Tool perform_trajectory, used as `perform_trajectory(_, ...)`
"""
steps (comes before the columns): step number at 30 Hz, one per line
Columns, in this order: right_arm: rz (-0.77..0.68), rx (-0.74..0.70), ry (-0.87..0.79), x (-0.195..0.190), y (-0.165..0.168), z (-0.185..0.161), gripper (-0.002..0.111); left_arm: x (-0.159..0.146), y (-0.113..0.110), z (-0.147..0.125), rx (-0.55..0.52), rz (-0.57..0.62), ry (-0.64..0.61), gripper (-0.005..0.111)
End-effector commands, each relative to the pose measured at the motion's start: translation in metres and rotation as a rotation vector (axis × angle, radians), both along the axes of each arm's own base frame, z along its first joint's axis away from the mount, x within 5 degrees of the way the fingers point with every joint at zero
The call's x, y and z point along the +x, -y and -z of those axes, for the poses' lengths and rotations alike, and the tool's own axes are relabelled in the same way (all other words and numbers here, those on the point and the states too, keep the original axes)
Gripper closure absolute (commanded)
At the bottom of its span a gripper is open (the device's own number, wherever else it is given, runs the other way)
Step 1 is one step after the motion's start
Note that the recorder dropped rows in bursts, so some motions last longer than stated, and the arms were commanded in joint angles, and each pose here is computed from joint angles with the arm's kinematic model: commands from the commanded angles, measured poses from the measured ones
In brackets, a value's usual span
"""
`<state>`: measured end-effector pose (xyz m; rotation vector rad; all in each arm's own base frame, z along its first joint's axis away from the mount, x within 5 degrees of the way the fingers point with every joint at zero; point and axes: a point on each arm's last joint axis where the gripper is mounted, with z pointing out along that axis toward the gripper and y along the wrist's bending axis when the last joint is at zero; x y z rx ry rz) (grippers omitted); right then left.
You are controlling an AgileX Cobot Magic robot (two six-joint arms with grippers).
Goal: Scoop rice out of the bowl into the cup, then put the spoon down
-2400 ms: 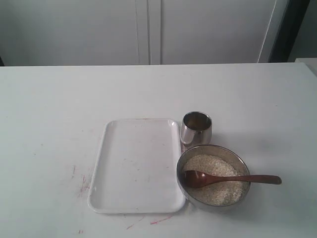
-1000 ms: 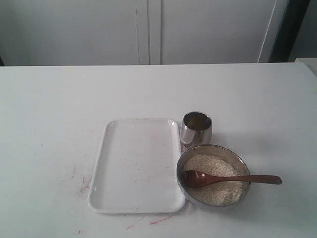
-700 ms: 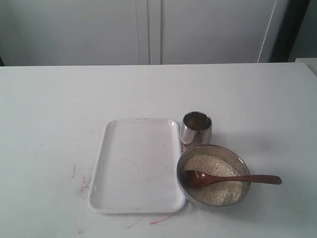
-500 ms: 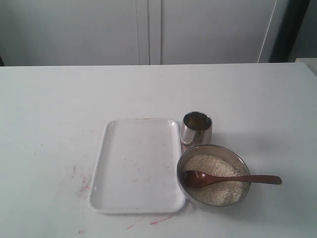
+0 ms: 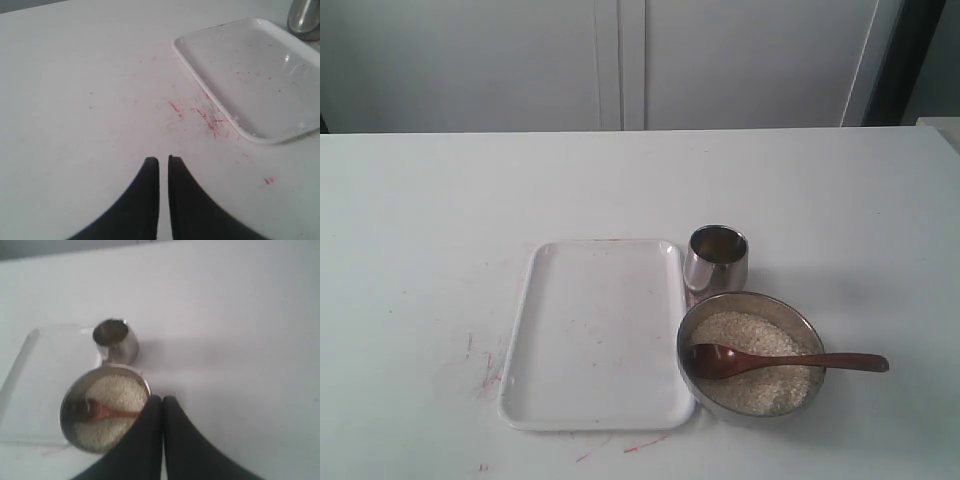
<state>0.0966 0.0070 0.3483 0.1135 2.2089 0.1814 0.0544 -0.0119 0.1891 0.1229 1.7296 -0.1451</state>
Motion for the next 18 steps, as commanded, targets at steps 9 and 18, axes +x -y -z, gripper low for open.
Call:
perform_trajectory(9, -0.255, -0.098, -0.246, 0.085, -0.017, -0.063, 0.108, 0.000, 0.001, -0.002, -0.009, 0.008, 0.003, 0.092)
perform_trajectory(18, -0.589, -0.372, -0.278, 0.110, -0.030, -0.043, 0.108, 0.000, 0.001, -0.002, -0.009, 0.008, 0.003, 0.092)
